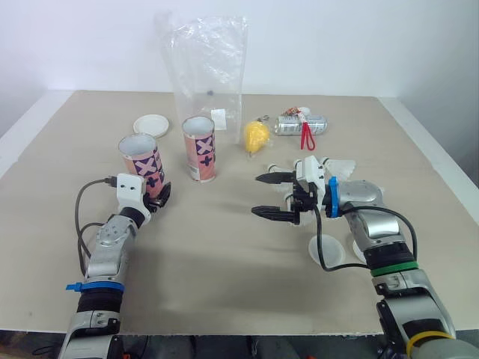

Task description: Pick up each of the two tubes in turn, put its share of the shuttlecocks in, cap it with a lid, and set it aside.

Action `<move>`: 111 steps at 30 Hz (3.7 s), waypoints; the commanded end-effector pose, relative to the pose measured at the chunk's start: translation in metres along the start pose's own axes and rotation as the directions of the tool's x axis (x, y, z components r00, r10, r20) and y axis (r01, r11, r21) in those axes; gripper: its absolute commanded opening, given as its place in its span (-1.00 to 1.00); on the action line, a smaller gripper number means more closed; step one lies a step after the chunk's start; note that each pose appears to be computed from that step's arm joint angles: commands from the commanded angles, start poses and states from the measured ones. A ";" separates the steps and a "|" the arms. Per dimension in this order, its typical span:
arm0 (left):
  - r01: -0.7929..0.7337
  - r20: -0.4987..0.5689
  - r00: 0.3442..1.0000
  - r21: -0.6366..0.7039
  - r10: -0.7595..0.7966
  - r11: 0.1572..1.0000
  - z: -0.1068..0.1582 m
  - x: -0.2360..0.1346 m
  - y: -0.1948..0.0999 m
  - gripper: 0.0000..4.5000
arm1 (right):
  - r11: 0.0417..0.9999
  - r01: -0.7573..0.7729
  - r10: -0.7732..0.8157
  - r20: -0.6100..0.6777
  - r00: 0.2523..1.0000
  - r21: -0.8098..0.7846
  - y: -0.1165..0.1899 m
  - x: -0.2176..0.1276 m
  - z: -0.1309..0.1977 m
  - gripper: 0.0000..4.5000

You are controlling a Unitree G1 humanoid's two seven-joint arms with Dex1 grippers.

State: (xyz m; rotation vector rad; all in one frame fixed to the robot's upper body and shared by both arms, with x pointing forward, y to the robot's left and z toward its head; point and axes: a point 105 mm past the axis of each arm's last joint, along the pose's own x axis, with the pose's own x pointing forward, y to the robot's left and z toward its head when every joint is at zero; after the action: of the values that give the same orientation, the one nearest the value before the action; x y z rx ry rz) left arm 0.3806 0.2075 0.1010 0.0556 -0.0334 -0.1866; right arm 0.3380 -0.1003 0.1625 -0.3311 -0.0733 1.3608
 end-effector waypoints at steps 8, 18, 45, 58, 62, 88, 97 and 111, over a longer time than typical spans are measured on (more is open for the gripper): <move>-0.002 -0.020 1.000 0.025 0.003 1.000 -0.005 -0.007 0.008 0.69 | 0.999 0.011 -0.010 0.026 1.000 -0.035 -0.001 -0.003 0.011 1.00; 0.101 0.003 0.995 0.099 -0.102 0.990 0.007 -0.012 0.003 0.69 | 0.999 0.042 -0.041 0.056 0.998 -0.022 -0.001 -0.002 0.013 1.00; 0.881 -0.477 0.465 0.329 -0.746 0.339 0.038 -0.049 -0.117 0.69 | 0.661 0.712 -0.712 -0.101 0.695 0.238 0.071 -0.064 0.028 1.00; 0.908 -0.593 0.410 0.337 -0.693 0.248 0.040 -0.027 -0.138 0.69 | 0.506 0.769 -0.736 -0.271 0.621 0.390 0.078 -0.050 -0.011 1.00; 0.905 -0.583 0.415 0.344 -0.698 0.251 0.044 -0.028 -0.141 0.69 | 0.484 0.775 -0.739 -0.285 0.610 0.406 0.070 -0.049 -0.019 1.00; 0.887 -0.548 0.454 0.351 -0.703 0.300 0.039 -0.030 -0.150 0.65 | 0.385 0.849 -0.781 -0.362 0.508 0.362 0.031 -0.042 -0.043 -0.97; 0.881 -0.544 0.467 0.349 -0.697 0.318 0.038 -0.029 -0.148 0.65 | 0.421 0.856 -0.772 -0.377 0.512 0.300 0.041 -0.044 -0.036 -0.97; 0.900 -0.542 0.436 0.285 -0.719 0.330 0.039 -0.024 -0.146 0.65 | 0.845 0.343 -0.449 -0.198 0.871 -0.411 0.050 -0.071 0.074 -0.97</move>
State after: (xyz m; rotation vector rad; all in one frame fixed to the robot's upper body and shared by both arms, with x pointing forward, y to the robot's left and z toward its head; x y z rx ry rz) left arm 0.3286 0.0686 0.1279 0.7282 0.2980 -1.2314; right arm 0.2635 -0.1485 0.2116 -0.6737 -0.0524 0.8080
